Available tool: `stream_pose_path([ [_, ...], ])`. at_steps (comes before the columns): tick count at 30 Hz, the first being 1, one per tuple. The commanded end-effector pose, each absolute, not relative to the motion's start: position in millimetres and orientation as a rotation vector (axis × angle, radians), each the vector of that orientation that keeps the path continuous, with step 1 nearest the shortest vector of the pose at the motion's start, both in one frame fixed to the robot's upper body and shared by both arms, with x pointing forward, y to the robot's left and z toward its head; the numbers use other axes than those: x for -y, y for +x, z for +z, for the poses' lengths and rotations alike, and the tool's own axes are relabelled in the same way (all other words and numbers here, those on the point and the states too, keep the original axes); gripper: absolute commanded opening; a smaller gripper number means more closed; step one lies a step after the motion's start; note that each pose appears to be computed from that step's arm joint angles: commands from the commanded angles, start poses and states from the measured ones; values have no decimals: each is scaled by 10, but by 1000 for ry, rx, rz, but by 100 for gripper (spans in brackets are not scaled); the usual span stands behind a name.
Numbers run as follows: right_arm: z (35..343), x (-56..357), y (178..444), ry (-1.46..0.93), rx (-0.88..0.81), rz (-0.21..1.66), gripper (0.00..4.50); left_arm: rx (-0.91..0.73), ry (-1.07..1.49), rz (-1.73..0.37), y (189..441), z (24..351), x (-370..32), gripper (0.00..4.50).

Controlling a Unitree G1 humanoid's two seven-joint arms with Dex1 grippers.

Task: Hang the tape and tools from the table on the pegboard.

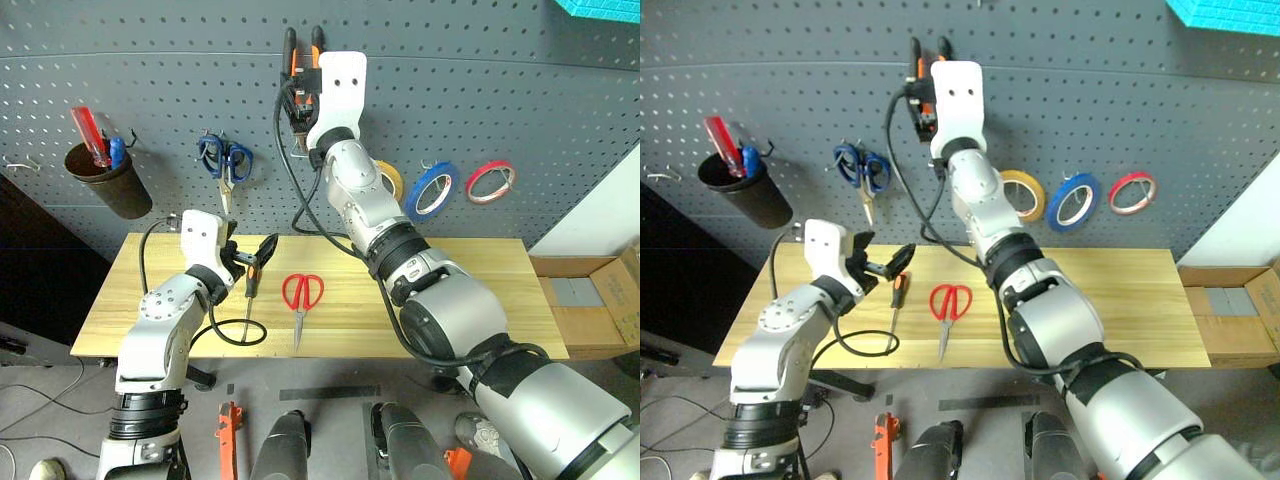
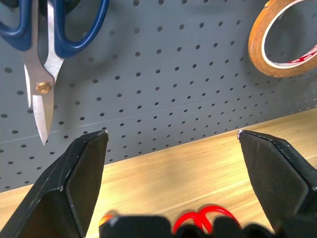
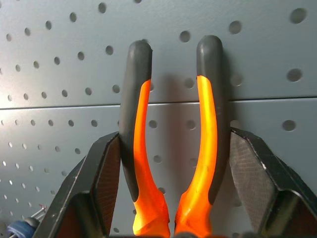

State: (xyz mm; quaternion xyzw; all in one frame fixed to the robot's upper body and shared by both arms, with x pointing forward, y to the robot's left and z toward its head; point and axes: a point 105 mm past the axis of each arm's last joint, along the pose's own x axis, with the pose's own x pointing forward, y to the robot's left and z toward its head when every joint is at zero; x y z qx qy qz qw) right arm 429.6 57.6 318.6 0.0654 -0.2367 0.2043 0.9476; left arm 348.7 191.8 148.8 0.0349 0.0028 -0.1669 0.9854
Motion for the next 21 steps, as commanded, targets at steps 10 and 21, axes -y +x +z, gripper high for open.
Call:
stream_pose_path([
  [10, 3170, -1332, 3745, 327, 459, 584, 271, 82, 34, -430, 3461, 1657, -1698, 450],
  [21, 2728, -1260, 3712, 277, 404, 570, 271, 173, 26, -416, 3486, 1897, -1825, 450],
])
